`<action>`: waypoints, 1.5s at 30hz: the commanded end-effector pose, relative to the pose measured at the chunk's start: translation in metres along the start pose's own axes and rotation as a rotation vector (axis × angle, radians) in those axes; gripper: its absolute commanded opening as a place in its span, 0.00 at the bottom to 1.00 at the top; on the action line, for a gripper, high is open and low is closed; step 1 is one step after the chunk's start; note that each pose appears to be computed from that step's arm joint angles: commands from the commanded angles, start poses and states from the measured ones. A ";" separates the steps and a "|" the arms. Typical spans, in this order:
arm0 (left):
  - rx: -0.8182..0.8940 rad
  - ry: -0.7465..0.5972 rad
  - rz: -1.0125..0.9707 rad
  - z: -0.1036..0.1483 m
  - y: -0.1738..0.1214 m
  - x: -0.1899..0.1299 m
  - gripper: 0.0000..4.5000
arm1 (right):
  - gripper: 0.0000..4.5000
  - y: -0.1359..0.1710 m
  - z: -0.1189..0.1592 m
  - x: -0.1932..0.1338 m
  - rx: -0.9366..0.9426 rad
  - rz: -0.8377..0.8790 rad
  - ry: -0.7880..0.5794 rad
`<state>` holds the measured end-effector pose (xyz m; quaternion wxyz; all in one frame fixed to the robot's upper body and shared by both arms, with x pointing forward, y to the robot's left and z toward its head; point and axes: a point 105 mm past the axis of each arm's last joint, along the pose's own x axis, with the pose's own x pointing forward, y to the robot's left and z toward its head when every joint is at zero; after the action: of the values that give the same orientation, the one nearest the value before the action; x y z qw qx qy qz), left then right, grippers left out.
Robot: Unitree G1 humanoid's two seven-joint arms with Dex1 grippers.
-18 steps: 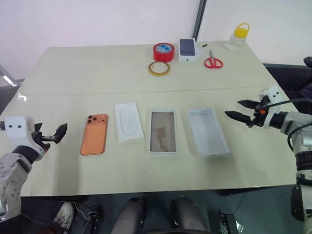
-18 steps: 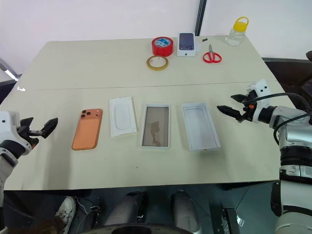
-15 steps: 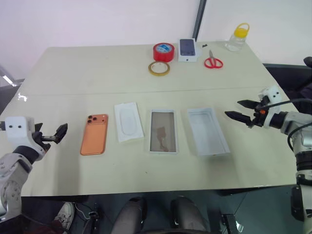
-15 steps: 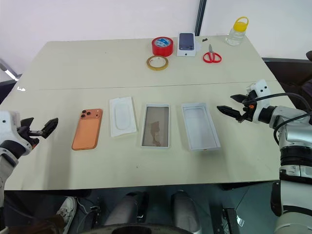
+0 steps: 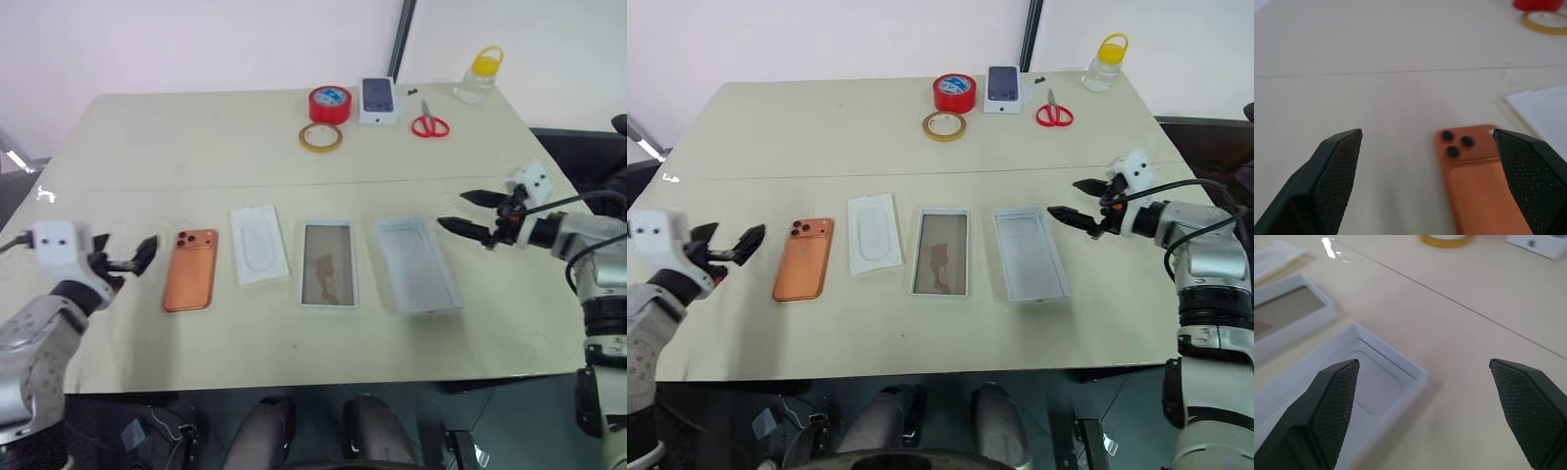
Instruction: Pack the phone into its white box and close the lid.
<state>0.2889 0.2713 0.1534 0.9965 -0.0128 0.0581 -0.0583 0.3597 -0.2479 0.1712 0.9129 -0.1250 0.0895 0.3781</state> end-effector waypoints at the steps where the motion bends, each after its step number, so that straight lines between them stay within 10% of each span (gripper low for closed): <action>1: 0.008 0.010 -0.169 0.004 -0.051 0.010 1.00 | 0.99 0.034 0.025 0.010 -0.078 0.121 -0.062; 10: -0.198 0.134 -0.184 -0.021 -0.091 0.030 1.00 | 0.99 0.114 0.036 0.037 -0.171 0.289 -0.058; 30: -0.495 0.382 -0.175 -0.043 -0.118 0.052 1.00 | 0.99 0.153 0.040 0.050 -0.247 0.381 -0.086; 40: -0.507 0.435 -0.141 -0.052 -0.111 0.058 0.02 | 1.00 0.172 0.036 0.050 -0.287 0.440 -0.059; 45: -0.530 0.417 -0.125 -0.049 -0.107 0.060 0.01 | 1.00 0.180 0.022 0.046 -0.324 0.504 0.041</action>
<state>0.3290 0.1537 0.0991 0.9177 -0.2608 0.2782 -0.1114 0.2732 -0.0928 0.1469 0.7718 -0.2342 0.0847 0.5851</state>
